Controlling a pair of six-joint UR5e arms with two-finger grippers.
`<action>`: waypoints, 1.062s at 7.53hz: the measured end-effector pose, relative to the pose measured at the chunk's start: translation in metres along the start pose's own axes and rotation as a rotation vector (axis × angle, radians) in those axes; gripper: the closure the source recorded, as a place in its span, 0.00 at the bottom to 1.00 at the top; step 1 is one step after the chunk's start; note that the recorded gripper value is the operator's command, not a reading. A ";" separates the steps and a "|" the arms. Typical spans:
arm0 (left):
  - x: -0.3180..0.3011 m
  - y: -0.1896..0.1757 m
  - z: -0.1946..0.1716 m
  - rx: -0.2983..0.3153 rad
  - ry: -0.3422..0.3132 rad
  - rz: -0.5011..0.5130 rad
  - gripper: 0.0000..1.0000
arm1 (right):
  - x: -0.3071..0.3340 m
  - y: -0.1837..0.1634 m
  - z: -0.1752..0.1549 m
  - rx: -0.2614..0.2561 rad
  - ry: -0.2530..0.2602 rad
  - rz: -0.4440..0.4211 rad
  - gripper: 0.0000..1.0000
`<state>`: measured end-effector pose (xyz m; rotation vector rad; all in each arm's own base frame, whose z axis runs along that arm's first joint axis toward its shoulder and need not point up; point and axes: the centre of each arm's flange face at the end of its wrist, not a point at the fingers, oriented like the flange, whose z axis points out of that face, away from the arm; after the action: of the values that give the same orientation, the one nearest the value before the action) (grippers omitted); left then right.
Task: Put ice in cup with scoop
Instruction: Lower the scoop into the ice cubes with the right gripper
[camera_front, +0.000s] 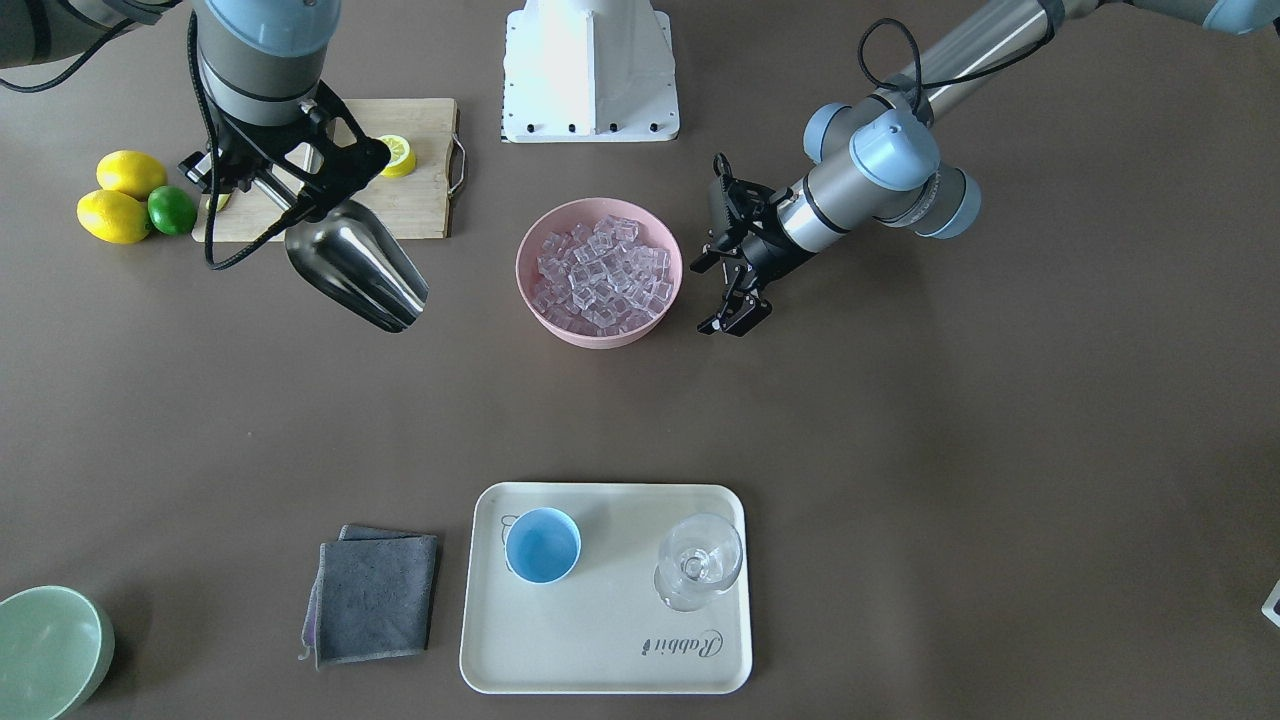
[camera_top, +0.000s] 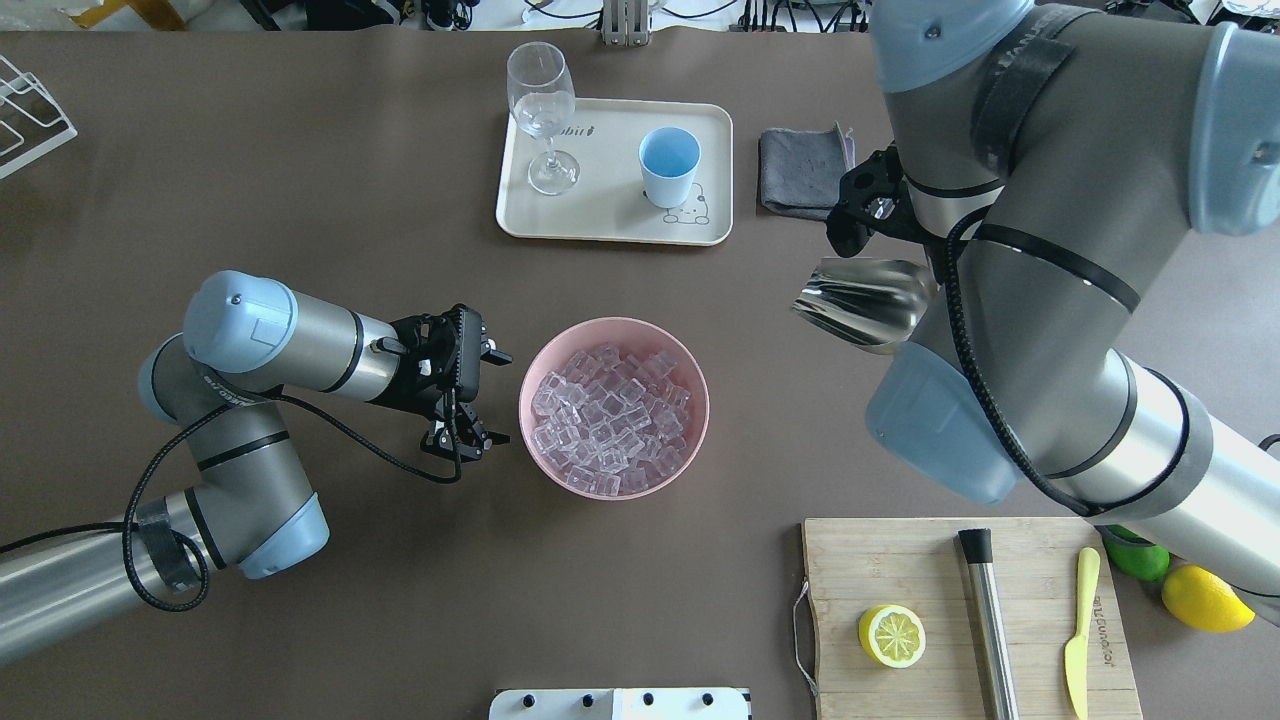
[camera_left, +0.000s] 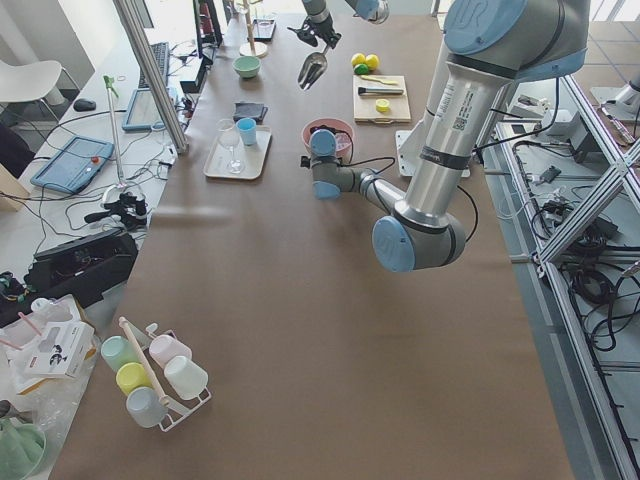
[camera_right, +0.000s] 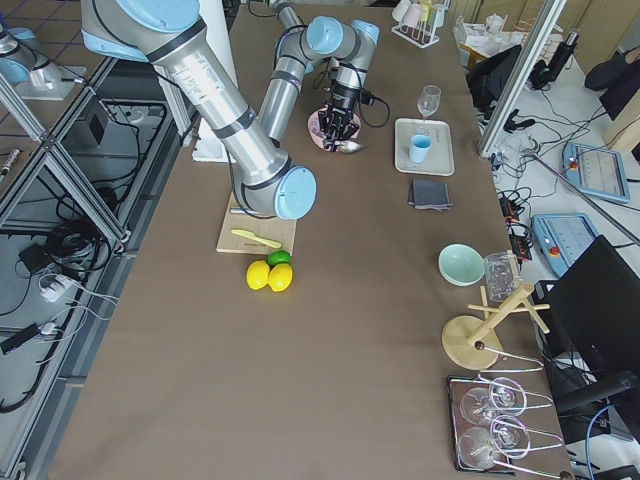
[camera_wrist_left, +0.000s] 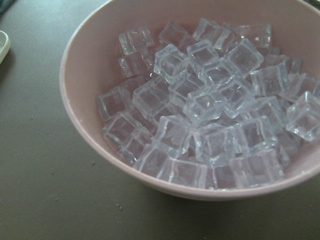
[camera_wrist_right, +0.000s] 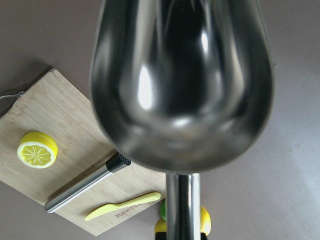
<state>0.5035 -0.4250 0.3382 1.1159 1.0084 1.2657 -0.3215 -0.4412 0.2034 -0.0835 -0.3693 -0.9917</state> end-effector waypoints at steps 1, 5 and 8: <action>0.002 0.000 0.000 0.001 0.005 -0.025 0.01 | -0.018 -0.004 -0.006 -0.017 -0.012 -0.013 1.00; 0.013 -0.001 0.003 0.014 0.043 -0.135 0.02 | -0.095 -0.037 -0.027 -0.104 -0.051 -0.019 1.00; 0.014 -0.002 0.005 0.017 0.044 -0.138 0.02 | -0.144 -0.060 -0.046 -0.195 -0.048 -0.027 1.00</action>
<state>0.5093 -0.4117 0.3377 1.0174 1.1121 1.1776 -0.4299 -0.3699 0.1049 -0.2804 -0.3177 -1.0517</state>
